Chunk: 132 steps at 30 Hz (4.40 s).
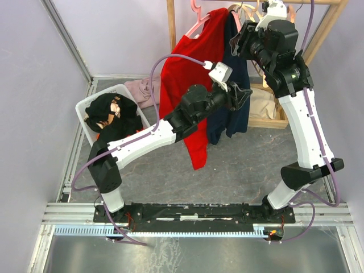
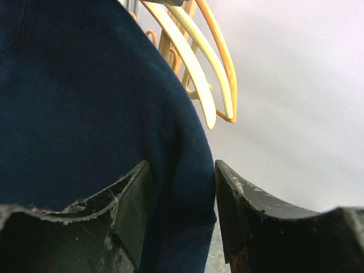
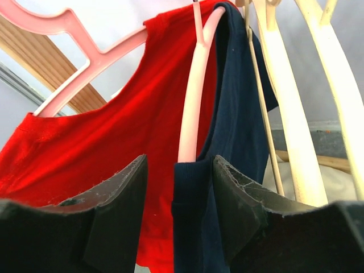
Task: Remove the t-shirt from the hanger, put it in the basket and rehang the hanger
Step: Pick up the hanger from the clothesline, then remove the T-shirt from the clothesline.
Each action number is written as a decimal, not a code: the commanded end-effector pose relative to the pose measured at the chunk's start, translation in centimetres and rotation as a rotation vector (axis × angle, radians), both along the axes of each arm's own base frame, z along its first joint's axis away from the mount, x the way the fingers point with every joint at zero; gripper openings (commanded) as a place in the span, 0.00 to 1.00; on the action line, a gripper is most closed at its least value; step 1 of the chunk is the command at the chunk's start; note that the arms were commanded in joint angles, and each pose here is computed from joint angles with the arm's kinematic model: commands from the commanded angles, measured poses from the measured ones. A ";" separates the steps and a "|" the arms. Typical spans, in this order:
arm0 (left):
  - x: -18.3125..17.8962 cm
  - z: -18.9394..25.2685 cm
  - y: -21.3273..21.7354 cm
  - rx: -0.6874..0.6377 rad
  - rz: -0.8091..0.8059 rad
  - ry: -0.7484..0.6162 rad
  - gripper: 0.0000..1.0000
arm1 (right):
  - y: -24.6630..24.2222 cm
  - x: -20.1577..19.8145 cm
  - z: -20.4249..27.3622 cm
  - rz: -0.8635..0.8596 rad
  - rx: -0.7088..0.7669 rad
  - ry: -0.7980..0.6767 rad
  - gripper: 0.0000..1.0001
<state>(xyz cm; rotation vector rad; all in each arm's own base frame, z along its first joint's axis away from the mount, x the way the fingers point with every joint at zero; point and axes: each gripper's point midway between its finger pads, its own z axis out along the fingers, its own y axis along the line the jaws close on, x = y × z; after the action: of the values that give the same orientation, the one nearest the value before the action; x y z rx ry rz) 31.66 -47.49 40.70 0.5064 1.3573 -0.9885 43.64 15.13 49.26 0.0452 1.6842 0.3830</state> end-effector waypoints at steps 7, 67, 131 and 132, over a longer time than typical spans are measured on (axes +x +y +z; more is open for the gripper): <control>-1.2 3.4 -1.2 -0.098 -0.067 -0.023 0.56 | -2.4 -0.3 0.9 -0.102 -0.049 -0.032 0.46; 1.7 8.6 9.4 0.012 0.269 -0.046 0.77 | -5.1 -12.2 6.7 -0.012 0.023 -0.368 0.01; 3.7 10.5 2.2 -0.157 -0.092 -0.122 0.03 | -4.6 -16.0 0.8 0.079 0.082 -0.299 0.01; 2.9 10.7 2.1 -0.146 -0.124 -0.133 0.03 | -4.6 -15.8 0.6 0.075 0.084 -0.299 0.01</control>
<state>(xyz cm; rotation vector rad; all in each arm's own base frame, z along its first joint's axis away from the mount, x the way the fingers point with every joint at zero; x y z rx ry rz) 40.57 -46.42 44.19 0.3985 1.3539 -0.9914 27.12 10.71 46.74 -0.0518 1.5090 0.4737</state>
